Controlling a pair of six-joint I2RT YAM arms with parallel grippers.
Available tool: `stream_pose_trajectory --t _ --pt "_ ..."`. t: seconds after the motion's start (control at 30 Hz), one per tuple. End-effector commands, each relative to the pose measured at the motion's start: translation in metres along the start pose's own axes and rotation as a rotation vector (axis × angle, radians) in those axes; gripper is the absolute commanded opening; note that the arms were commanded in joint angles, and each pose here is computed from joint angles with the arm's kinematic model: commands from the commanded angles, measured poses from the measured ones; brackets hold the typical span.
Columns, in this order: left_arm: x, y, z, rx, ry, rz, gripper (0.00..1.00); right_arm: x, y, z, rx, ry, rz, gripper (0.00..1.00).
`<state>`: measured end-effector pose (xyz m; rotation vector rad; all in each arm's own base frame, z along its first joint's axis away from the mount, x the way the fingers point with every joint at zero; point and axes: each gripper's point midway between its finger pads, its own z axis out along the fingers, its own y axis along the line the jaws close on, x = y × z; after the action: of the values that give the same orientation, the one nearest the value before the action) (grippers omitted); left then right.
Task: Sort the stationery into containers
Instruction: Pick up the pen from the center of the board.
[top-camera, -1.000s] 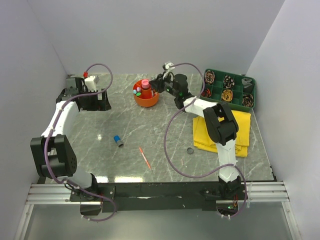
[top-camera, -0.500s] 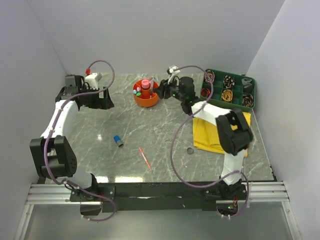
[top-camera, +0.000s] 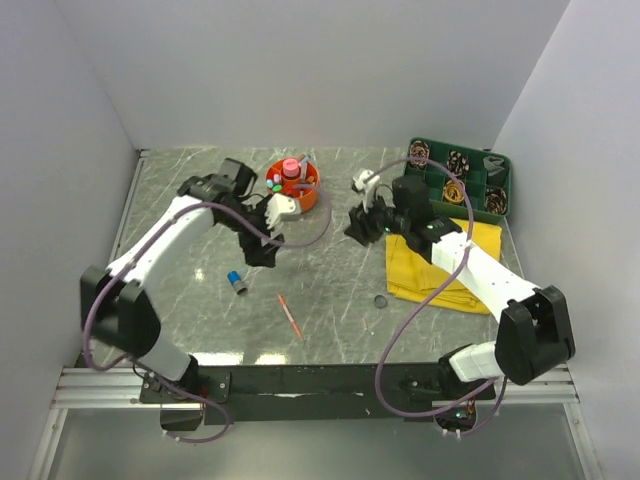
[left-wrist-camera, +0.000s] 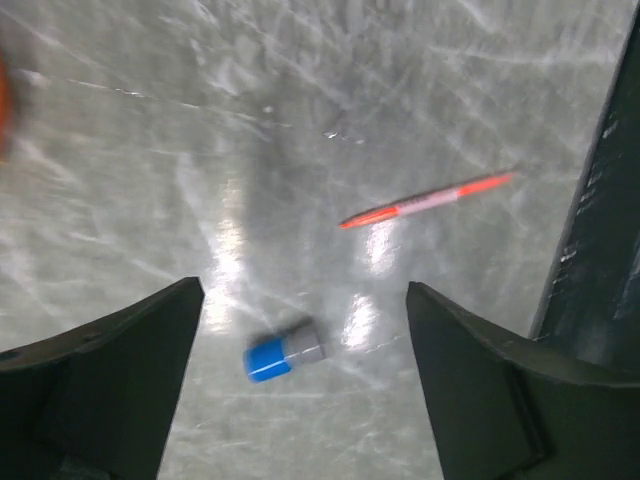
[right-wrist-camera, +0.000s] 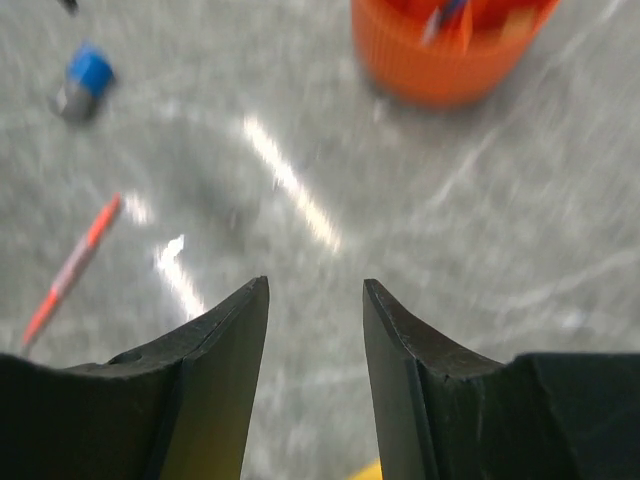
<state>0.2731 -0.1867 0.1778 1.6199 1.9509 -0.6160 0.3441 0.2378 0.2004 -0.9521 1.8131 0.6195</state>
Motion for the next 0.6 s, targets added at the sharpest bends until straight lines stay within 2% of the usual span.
stream_pose_trajectory --t 0.0,0.03,0.07,0.13,0.2,0.27,0.33,0.37,0.47,0.57 --pt "-0.018 -0.006 0.019 0.034 0.044 -0.379 0.86 0.038 -0.002 -0.031 0.04 0.089 0.031 0.5" --pt "-0.018 -0.009 0.029 0.057 0.071 -0.462 0.82 0.035 -0.001 -0.038 0.052 0.073 0.051 0.5" --pt "-0.022 -0.015 0.032 0.059 0.086 -0.614 0.81 0.041 -0.001 -0.041 0.054 0.08 0.07 0.5" --pt "-0.025 -0.021 0.039 0.051 0.071 -0.718 0.84 0.04 -0.005 -0.051 0.081 0.067 0.094 0.5" --pt "-0.011 -0.033 0.046 0.049 0.108 -0.818 0.85 0.041 -0.005 -0.056 0.084 0.068 0.103 0.5" --pt "0.011 -0.051 0.059 0.067 0.19 -0.981 0.85 0.039 -0.007 -0.063 0.09 0.076 0.098 0.5" --pt "0.023 -0.062 0.067 0.087 0.224 -1.055 0.87 0.037 -0.007 -0.066 0.085 0.083 0.085 0.5" --pt "0.033 -0.074 0.073 0.104 0.271 -1.143 0.86 0.035 -0.008 -0.069 0.083 0.089 0.084 0.51" --pt "0.045 -0.097 0.09 0.116 0.367 -1.23 0.91 0.033 -0.008 -0.072 0.068 0.093 0.053 0.51" --pt "0.057 -0.112 0.103 0.109 0.44 -1.328 0.89 0.031 -0.01 -0.073 0.065 0.092 0.041 0.51"
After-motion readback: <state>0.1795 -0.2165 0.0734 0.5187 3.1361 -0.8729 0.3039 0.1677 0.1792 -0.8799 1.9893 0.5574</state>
